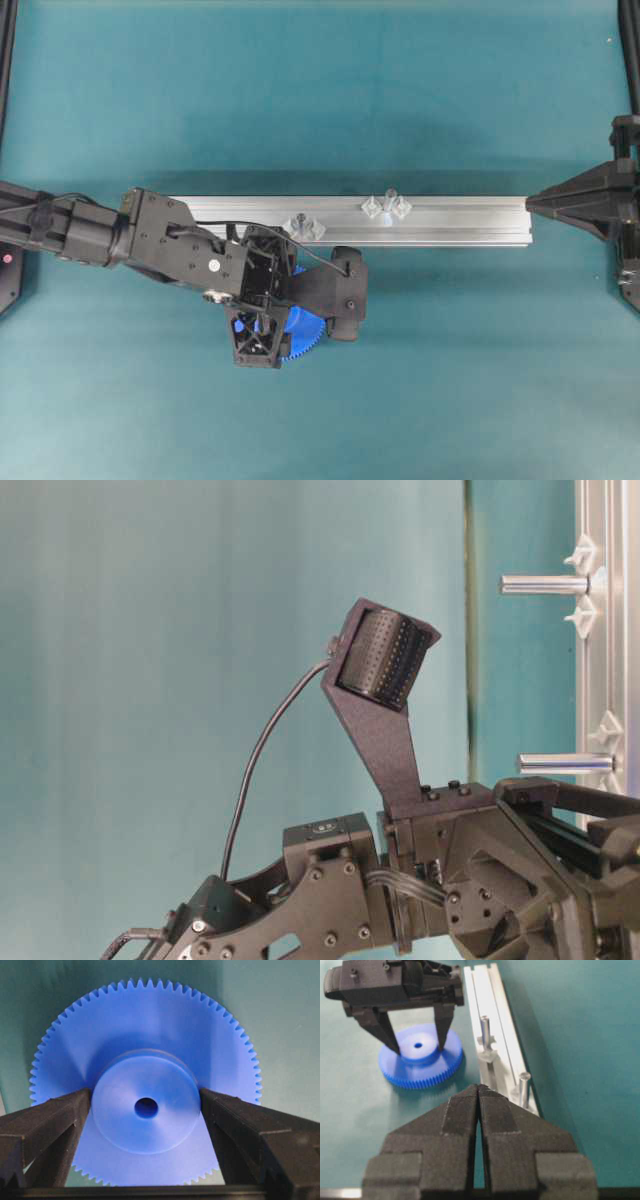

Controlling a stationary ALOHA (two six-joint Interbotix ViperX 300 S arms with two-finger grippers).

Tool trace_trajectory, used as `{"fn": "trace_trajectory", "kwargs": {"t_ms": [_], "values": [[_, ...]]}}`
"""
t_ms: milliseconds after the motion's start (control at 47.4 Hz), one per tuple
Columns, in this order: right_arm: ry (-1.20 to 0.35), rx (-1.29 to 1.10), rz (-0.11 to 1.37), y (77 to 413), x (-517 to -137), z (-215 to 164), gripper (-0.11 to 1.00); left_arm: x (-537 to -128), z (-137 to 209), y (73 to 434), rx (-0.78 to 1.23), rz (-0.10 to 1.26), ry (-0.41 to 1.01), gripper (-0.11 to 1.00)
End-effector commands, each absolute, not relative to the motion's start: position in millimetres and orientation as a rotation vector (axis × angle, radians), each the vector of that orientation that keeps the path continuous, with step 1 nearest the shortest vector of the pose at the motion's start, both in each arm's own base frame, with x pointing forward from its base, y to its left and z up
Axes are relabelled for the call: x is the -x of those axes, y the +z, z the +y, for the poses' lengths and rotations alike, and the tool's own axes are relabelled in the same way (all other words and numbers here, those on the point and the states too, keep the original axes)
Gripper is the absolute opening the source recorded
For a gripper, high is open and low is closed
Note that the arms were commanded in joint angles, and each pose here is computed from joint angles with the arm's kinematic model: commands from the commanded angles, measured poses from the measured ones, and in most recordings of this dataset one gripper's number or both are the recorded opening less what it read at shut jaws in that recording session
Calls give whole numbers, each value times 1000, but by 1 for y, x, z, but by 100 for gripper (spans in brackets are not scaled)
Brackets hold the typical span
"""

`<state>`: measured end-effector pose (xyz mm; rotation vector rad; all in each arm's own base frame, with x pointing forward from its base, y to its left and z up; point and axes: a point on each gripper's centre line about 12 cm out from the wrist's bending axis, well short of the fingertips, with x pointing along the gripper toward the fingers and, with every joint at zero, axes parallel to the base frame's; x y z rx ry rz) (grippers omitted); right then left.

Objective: Find the location of the shaft and insert the large gear.
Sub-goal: 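Close the left gripper on the gear hub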

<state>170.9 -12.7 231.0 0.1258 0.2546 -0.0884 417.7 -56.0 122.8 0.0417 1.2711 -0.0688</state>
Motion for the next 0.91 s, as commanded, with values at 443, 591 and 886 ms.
{"fn": "trace_trajectory", "kwargs": {"t_ms": [443, 591, 886], "values": [[-89, -133, 247, 234, -172, -13, 1, -419, -58, 133, -57, 1264, -79, 70], [-91, -133, 246, 234, -172, -13, 1, -419, -58, 133, -57, 1266, -79, 70], [-91, -133, 246, 234, -172, -13, 1, -423, -58, 138, -61, 1249, -84, 70]]}}
